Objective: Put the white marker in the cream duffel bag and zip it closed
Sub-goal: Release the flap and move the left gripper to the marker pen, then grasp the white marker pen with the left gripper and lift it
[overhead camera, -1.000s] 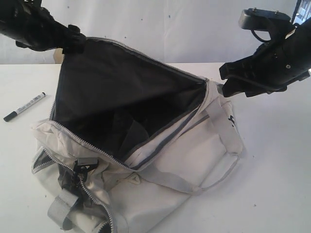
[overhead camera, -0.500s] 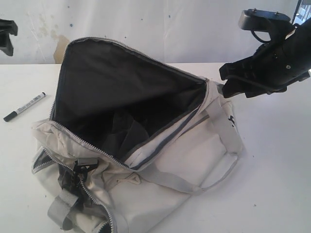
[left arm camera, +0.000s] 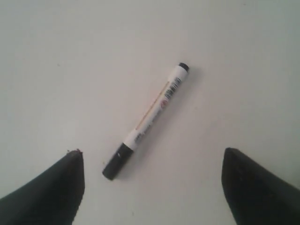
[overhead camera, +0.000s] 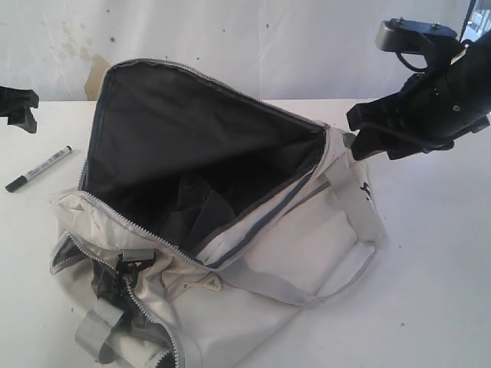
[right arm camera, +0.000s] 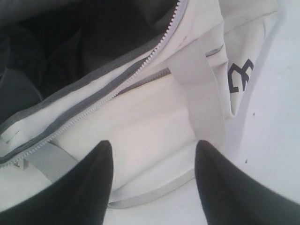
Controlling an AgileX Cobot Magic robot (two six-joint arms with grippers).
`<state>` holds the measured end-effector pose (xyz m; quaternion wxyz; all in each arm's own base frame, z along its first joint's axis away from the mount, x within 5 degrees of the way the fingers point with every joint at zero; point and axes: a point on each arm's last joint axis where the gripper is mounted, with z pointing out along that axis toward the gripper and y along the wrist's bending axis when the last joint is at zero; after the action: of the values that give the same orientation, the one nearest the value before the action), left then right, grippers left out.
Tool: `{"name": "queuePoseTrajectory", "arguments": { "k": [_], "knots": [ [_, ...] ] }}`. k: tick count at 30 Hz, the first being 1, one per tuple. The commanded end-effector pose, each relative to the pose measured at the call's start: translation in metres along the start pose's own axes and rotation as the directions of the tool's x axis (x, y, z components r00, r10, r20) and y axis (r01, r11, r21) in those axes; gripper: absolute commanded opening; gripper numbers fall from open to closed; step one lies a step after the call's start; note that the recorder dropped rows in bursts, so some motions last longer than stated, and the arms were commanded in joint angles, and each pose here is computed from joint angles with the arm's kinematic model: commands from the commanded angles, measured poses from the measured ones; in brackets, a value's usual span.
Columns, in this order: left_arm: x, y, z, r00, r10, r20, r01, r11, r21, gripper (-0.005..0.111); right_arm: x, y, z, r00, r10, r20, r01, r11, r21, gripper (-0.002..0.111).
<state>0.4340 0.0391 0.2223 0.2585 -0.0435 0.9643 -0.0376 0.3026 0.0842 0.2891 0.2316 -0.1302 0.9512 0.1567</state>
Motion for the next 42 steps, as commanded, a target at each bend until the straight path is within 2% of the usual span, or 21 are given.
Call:
{"name": "queuePoseTrajectory", "arguments": {
  "k": [1, 4, 7, 17, 18, 23, 24, 28, 33, 37, 42],
  "knots": [
    [-0.004, 0.010, 0.037, 0.995, 0.050, 0.090, -0.046, 0.998, -0.045, 0.100, 0.002, 0.000, -0.003, 1.000, 0.002, -0.012, -0.002, 1.000, 0.000, 0.049],
    [0.005, 0.014, 0.071, 0.997, 0.037, 0.074, -0.034, 0.998, -0.045, 0.100, 0.002, 0.000, -0.003, 1.000, 0.002, -0.012, -0.002, 1.000, 0.000, 0.049],
    [0.014, 0.016, 0.089, 0.999, 0.033, 0.037, -0.031, 0.998, -0.045, 0.100, 0.002, 0.000, -0.003, 1.000, 0.001, -0.012, -0.001, 1.000, 0.002, 0.049],
    [0.027, 0.016, 0.109, 0.999, 0.002, -0.032, -0.003, 1.000, -0.027, 0.098, 0.002, 0.000, -0.003, 1.000, -0.003, -0.012, 0.003, 1.000, 0.002, 0.049],
    [0.027, 0.016, 0.109, 0.999, 0.002, -0.032, -0.003, 1.000, -0.027, 0.094, 0.002, 0.000, -0.003, 1.000, -0.003, -0.012, 0.003, 1.000, 0.002, 0.049],
    [0.027, 0.016, 0.109, 0.999, 0.002, -0.032, -0.003, 1.000, -0.027, 0.053, 0.002, 0.000, -0.003, 1.000, -0.003, -0.012, 0.003, 1.000, 0.002, 0.049],
    [0.028, 0.016, 0.109, 0.999, 0.002, -0.043, -0.003, 1.000, -0.025, 0.034, 0.002, 0.000, -0.003, 1.000, -0.003, -0.012, 0.003, 1.000, 0.002, 0.049],
    [0.031, 0.015, 0.108, 0.997, 0.007, -0.077, -0.009, 1.000, -0.019, 0.000, 0.002, 0.000, -0.003, 1.000, -0.003, -0.012, 0.003, 1.000, 0.002, 0.049],
    [0.031, 0.013, 0.099, 0.993, 0.027, -0.116, -0.028, 1.000, -0.007, 0.000, 0.002, 0.000, -0.003, 1.000, -0.003, -0.012, 0.003, 1.000, 0.002, 0.049],
    [0.016, 0.008, 0.059, 0.993, 0.090, -0.075, -0.090, 0.996, 0.005, 0.000, 0.002, 0.000, -0.003, 1.000, -0.003, -0.006, 0.003, 1.000, 0.003, 0.049],
    [0.003, 0.001, 0.001, 0.992, 0.117, -0.042, -0.116, 0.993, 0.017, 0.000, 0.001, -0.001, -0.003, 1.000, -0.007, 0.000, 0.007, 1.000, 0.005, 0.049]
  ]
}}
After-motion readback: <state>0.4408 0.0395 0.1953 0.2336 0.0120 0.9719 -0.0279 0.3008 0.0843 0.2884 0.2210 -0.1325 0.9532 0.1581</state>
